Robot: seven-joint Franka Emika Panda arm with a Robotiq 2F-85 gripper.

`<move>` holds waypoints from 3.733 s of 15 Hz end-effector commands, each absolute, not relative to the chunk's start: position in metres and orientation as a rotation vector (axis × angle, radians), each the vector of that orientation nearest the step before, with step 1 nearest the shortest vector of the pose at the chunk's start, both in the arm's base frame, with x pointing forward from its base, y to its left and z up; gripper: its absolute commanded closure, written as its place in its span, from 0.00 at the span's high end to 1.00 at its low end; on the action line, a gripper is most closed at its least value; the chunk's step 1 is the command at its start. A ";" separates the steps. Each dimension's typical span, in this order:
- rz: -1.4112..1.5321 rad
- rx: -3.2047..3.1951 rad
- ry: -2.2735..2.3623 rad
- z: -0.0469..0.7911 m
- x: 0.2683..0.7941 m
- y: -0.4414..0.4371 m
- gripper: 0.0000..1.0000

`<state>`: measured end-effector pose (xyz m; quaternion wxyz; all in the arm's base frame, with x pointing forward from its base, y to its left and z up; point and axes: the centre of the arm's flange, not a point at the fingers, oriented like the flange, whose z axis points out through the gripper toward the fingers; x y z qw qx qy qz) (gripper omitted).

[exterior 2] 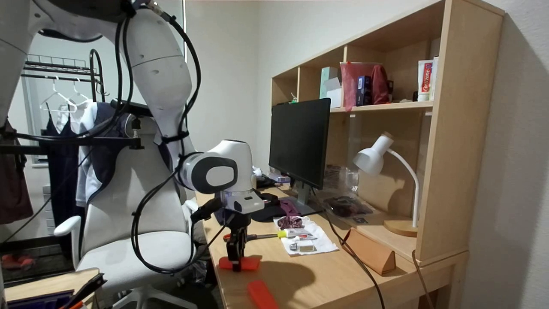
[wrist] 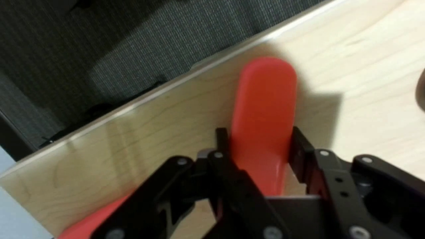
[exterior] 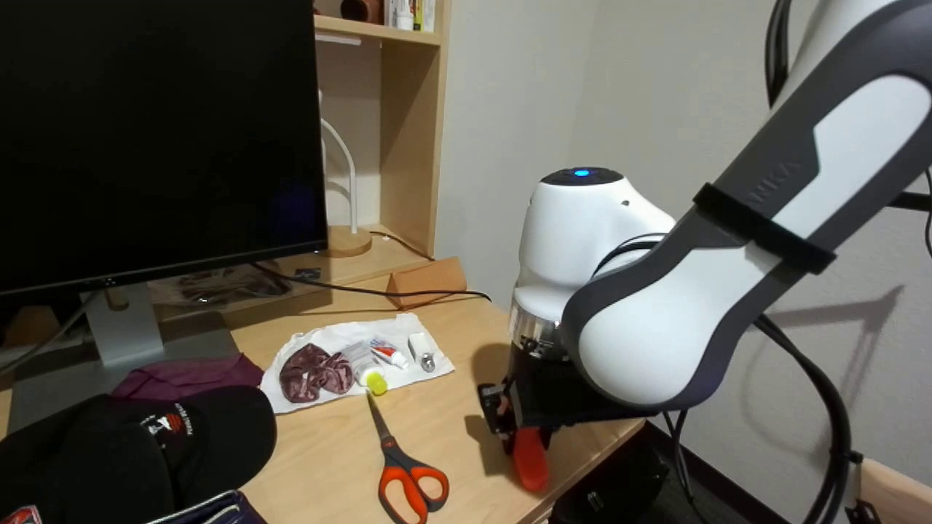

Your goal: Align the orange objects in front of each other

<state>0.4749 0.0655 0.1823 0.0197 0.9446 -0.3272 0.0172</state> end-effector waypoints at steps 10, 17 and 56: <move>0.176 2.558 -1.835 0.163 0.495 0.091 0.20; 0.213 2.360 -2.107 0.161 0.481 0.086 0.20; -0.058 2.397 -2.100 0.167 0.482 0.023 0.20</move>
